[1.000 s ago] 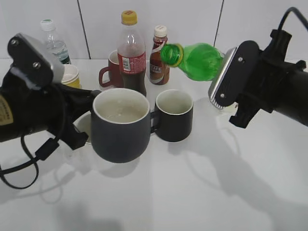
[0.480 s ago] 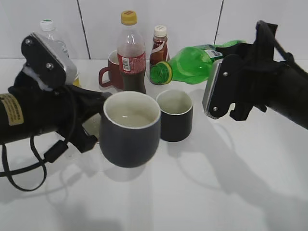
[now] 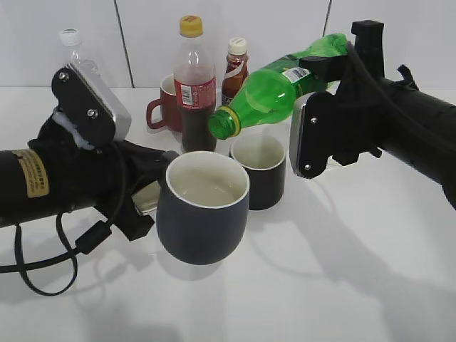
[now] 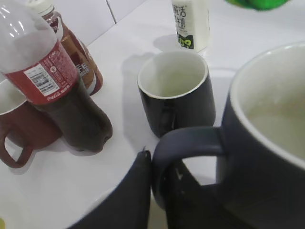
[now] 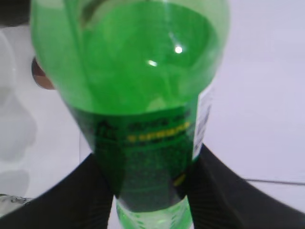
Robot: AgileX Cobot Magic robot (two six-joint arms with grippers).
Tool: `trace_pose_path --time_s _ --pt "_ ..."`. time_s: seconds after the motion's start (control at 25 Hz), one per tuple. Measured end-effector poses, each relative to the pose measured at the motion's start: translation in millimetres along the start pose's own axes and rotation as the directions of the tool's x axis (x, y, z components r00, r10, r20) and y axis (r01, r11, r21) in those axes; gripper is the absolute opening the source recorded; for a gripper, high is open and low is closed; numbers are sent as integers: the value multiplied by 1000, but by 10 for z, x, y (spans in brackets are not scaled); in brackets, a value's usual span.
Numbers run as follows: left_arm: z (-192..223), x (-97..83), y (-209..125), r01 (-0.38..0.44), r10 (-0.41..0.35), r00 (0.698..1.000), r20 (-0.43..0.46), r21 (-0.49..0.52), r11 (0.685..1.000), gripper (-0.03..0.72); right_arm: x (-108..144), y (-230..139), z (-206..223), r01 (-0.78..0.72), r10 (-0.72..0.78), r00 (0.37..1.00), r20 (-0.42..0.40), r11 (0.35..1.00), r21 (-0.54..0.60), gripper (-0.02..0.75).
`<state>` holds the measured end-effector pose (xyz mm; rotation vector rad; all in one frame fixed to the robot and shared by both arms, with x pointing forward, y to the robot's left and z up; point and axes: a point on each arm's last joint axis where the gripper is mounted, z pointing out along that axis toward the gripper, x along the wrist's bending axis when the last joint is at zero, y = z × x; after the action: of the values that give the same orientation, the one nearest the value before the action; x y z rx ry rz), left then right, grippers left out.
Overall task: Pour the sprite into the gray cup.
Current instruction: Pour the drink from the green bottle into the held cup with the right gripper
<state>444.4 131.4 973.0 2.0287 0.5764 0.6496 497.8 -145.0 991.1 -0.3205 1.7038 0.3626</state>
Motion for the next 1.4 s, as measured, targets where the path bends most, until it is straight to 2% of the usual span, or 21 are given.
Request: trace_pose_path --time_s 0.24,0.48,0.64,0.76,0.92,1.04,1.2,1.32,1.4 --pt "4 -2 21 -2 2 1000 1 -6 1000 50 -27 27 -1 86 -85 996 33 996 -27 321" --pt "4 -2 21 -2 2 1000 1 -6 1000 50 -35 34 -1 97 -96 995 40 995 -32 314" --pt "4 -2 21 -2 2 1000 1 -6 1000 50 -22 27 0 -17 18 1000 22 999 -28 314" --pt "4 -2 23 -2 2 1000 1 -8 1000 50 32 31 5 -117 116 992 -48 993 -25 314" --pt "-25 5 58 -3 3 1000 -4 -28 1000 50 121 41 -25 -234 230 967 -114 972 -23 314" --pt "-43 9 95 -5 4 1000 -8 -59 998 50 134 49 -30 -339 335 934 -128 941 -16 314" --pt "-44 10 98 -5 4 1000 -8 -62 998 50 101 51 -58 -528 524 841 -132 849 10 314" --pt "-65 26 119 25 -27 999 -22 -74 997 50 -10 24 -151 -700 702 702 -118 711 66 314" --pt "-118 70 164 55 -60 997 -46 -103 993 50 -103 -3 -231 -802 808 583 -86 589 100 314"
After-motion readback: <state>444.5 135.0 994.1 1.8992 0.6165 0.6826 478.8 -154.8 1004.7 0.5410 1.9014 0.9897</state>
